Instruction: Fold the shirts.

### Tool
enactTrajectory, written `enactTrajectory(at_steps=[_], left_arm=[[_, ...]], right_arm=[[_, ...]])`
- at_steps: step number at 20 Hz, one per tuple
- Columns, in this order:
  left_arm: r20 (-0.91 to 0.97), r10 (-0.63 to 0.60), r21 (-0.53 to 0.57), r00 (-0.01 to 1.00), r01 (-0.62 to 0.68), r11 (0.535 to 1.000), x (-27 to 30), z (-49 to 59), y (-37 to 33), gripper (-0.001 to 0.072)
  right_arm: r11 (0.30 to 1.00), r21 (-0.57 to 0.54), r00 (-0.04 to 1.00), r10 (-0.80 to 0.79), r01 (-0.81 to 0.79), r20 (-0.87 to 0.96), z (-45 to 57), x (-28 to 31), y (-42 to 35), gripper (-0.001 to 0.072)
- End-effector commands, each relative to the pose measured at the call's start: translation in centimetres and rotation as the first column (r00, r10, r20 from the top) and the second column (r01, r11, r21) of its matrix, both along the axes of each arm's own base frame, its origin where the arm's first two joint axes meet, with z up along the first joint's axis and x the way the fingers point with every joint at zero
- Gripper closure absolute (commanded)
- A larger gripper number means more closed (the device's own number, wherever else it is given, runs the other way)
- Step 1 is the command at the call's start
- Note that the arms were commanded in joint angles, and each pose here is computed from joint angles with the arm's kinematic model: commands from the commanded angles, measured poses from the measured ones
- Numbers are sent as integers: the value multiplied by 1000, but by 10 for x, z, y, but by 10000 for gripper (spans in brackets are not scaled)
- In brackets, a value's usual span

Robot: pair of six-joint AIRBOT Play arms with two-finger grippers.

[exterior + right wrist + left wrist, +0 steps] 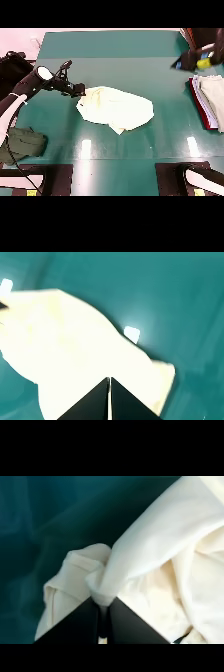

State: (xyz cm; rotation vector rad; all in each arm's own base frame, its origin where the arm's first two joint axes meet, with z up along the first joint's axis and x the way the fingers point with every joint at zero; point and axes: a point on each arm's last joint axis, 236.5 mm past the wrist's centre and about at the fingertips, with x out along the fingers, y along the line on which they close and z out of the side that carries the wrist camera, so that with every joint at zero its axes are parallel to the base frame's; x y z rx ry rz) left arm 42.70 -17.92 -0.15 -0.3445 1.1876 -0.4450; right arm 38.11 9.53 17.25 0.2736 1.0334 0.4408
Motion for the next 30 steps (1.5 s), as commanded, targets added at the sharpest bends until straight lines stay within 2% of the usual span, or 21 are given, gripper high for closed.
enactTrajectory(at_steps=[1, 2, 6, 9, 10, 12, 13, 15, 17, 19, 21, 25, 27, 30], left_arm=[[34, -32, 4, 999, 32, 999, 6, 16, -2, 682], [35, -31, 3, 999, 30, 1000, 6, 16, -2, 682], [28, -35, 4, 999, 35, 999, 4, 15, -2, 682], [19, -40, 4, 999, 40, 999, 2, 14, -3, 682], [14, -44, 3, 999, 43, 999, 1, 14, -3, 682], [-2, -54, 3, 999, 54, 999, -4, 13, -3, 683], [2, -55, 3, 999, 55, 999, -4, 16, -3, 683], [73, -44, 1, 996, 44, 999, 0, 40, -2, 684], [230, -35, -1, 972, 37, 999, 5, 103, 1, 684], [435, -30, -14, 900, 40, 999, -3, 200, 5, 684], [647, -14, -42, 762, 55, 998, -38, 316, 10, 683], [888, 18, -67, 460, 91, 994, -152, 474, 27, 684], [933, 28, -71, 359, 105, 992, -202, 513, 34, 684], [951, 25, -63, 307, 114, 991, -227, 531, 36, 684]], right_arm=[[996, 14, 949, -75, 83, -305, -110, -38, -27, 309], [994, 23, 921, -92, 108, -378, -139, -48, -30, 215], [970, 202, 856, -11, 135, -516, -206, -63, 13, 214], [967, 214, 843, 0, 137, -538, -237, -55, 41, 221], [968, 211, 848, -3, 135, -530, -242, -52, 47, 256], [975, 193, 871, -2, 110, -491, -246, -45, 54, 580], [978, 191, 891, 17, 79, -454, -240, -41, 55, 693], [981, 190, 935, 31, 39, -353, -206, -26, 50, 694], [985, 172, 980, 39, -5, -193, -137, -8, 36, 694], [989, 138, 998, 52, -54, 19, -43, -4, 22, 694], [992, 86, 967, 69, -93, 245, 58, -21, 14, 694], [996, -29, 795, 85, -85, 601, 213, -93, 12, 695], [998, -61, 734, 43, -2, 678, 251, -119, 0, 695], [988, -91, 730, -27, 122, 683, 264, -135, -24, 695]])
